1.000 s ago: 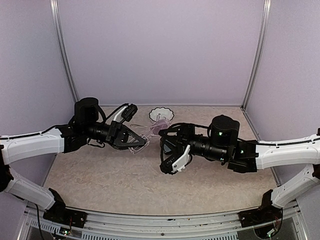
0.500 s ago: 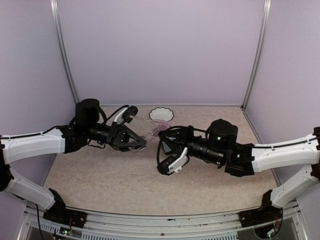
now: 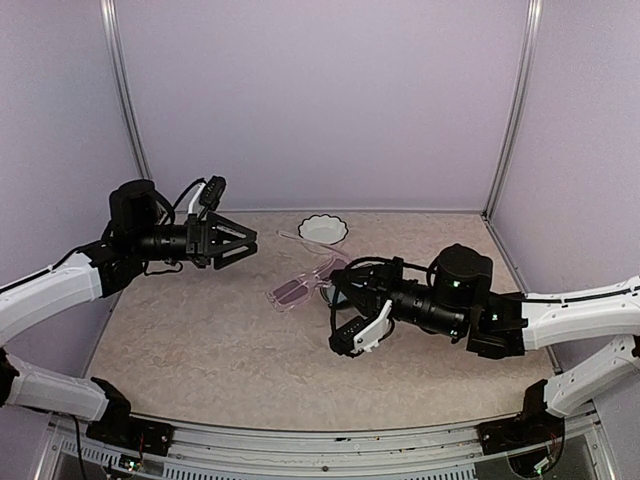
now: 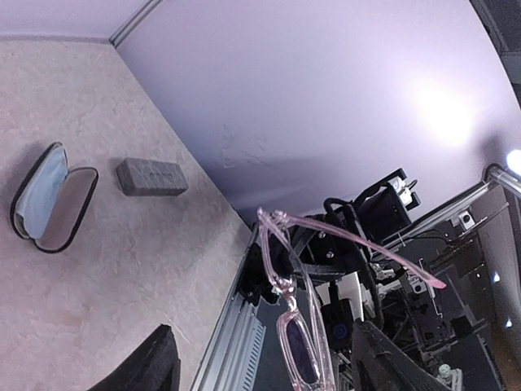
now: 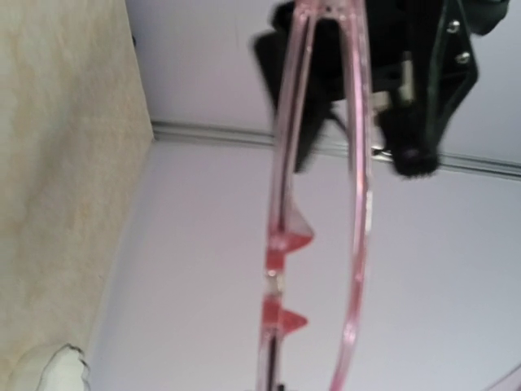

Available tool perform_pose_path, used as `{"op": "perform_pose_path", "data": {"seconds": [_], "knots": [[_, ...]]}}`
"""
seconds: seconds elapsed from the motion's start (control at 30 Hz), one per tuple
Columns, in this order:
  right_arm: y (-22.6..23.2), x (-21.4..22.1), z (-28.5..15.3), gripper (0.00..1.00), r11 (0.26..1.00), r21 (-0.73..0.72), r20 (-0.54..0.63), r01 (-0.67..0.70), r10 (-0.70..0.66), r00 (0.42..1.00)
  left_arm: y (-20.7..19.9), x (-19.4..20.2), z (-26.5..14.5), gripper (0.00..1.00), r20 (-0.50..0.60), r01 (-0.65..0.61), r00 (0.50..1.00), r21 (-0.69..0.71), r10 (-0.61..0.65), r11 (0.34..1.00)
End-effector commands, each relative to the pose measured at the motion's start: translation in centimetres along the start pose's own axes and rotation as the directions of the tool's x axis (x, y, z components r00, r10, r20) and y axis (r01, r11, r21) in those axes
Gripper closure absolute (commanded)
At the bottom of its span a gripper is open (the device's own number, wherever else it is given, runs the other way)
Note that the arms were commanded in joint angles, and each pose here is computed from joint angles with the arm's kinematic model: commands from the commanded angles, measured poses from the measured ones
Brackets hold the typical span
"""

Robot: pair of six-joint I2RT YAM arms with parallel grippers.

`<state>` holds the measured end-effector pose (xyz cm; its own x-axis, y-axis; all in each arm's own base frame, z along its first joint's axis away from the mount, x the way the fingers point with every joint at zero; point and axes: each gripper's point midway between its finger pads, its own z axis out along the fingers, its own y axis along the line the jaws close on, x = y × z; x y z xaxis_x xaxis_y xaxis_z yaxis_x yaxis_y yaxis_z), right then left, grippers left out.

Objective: Organize the sunglasses
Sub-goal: Pass from the left arm to the right, then close the left temple of the sunglasses on the sunglasses.

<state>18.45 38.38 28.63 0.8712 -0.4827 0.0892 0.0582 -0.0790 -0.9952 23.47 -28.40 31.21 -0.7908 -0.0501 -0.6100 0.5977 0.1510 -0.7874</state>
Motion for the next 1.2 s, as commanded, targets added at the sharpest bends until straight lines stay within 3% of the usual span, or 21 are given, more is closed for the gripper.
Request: {"op": "perform_pose_path", "data": {"seconds": [0.0, 0.13, 0.23, 0.5, 0.87, 1.17], "knots": [[-0.5, -2.7, -1.1, 1.00, 0.987, -0.029, 0.110, -0.161, 0.163, 0.980, -2.0, -1.6, -1.0, 0.34, 0.067, -0.091, 0.994, 0.022, 0.089, 0.996], [-2.5, -5.6, -1.9, 1.00, 0.937, -0.070, 0.254, -0.341, 0.347, 0.903, -3.6, -2.4, -1.3, 0.48, 0.108, -0.144, 0.985, 0.064, 0.137, 0.988], [-4.4, -7.2, -2.6, 1.00, 0.898, -0.099, 0.354, -0.429, 0.435, 0.828, -4.6, -2.7, -1.0, 0.65, 0.123, -0.172, 0.979, 0.090, 0.160, 0.981], [-9.4, -11.0, -4.3, 1.00, 0.772, -0.232, 0.581, -0.592, 0.598, 0.552, -7.5, -2.1, 1.6, 1.00, 0.096, -0.252, 0.966, 0.167, 0.239, 0.953], [-11.7, -12.8, -5.0, 1.00, 0.674, -0.374, 0.667, -0.637, 0.673, 0.320, -11.3, -0.7, 3.6, 1.00, 0.092, -0.314, 0.949, 0.295, 0.300, 0.902], [-11.6, -12.1, -4.3, 1.00, 0.554, -0.485, 0.619, -0.677, 0.764, 0.182, -13.4, 1.1, 4.6, 1.00, 0.059, -0.312, 0.947, 0.393, 0.315, 0.865]]}}
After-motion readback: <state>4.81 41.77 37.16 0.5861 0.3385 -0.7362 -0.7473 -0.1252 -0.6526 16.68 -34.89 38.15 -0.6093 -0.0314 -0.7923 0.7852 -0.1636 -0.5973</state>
